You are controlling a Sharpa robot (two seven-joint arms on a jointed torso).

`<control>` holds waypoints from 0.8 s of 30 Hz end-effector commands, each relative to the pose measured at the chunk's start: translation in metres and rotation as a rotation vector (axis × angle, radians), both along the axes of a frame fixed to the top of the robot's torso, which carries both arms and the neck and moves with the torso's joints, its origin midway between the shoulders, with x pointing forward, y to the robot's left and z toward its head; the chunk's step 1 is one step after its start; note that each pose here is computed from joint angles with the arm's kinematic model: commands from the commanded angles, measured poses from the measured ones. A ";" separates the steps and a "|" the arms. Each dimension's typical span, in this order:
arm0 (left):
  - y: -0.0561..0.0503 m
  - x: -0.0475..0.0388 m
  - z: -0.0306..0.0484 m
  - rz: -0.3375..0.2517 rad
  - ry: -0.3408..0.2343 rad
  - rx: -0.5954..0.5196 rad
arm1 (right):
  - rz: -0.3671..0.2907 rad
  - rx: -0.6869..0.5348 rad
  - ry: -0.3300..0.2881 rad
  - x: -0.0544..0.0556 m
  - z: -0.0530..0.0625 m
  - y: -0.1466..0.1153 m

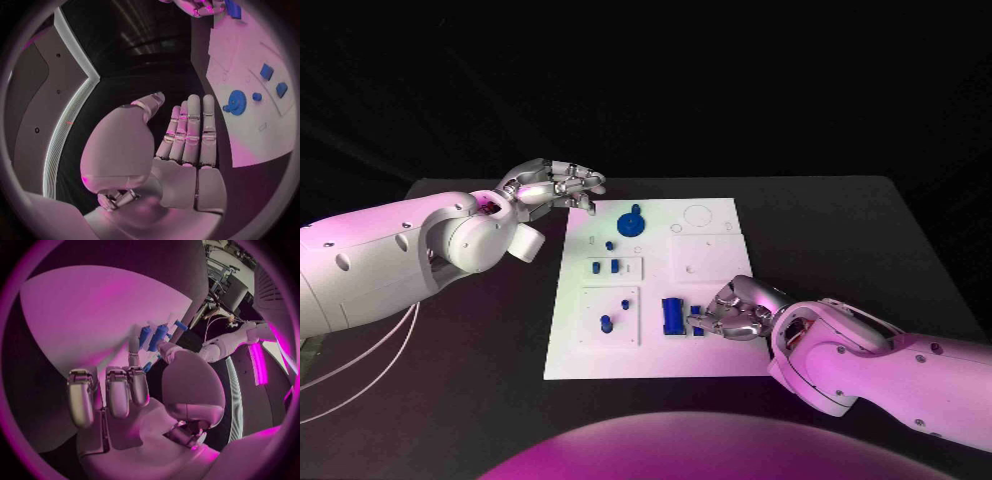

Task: Assemble the parts on the task board

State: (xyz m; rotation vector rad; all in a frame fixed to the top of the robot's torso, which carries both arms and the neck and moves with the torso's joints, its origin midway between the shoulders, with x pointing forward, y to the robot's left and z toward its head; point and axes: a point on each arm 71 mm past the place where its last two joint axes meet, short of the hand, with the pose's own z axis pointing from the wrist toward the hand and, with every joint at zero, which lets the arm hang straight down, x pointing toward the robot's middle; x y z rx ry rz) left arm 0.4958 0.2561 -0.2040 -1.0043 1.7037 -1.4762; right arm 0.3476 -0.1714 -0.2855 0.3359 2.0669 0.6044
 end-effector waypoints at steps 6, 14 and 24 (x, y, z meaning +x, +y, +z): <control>-0.002 -0.0004 0.0009 -0.014 0.000 -0.013 | 0.044 -0.015 -0.001 -0.001 -0.001 -0.002; -0.002 -0.0004 0.0006 -0.014 0.003 -0.012 | 0.059 -0.015 0.000 0.000 -0.002 0.001; -0.002 -0.0004 0.0004 -0.013 0.005 -0.010 | 0.047 -0.029 0.002 0.003 -0.005 -0.003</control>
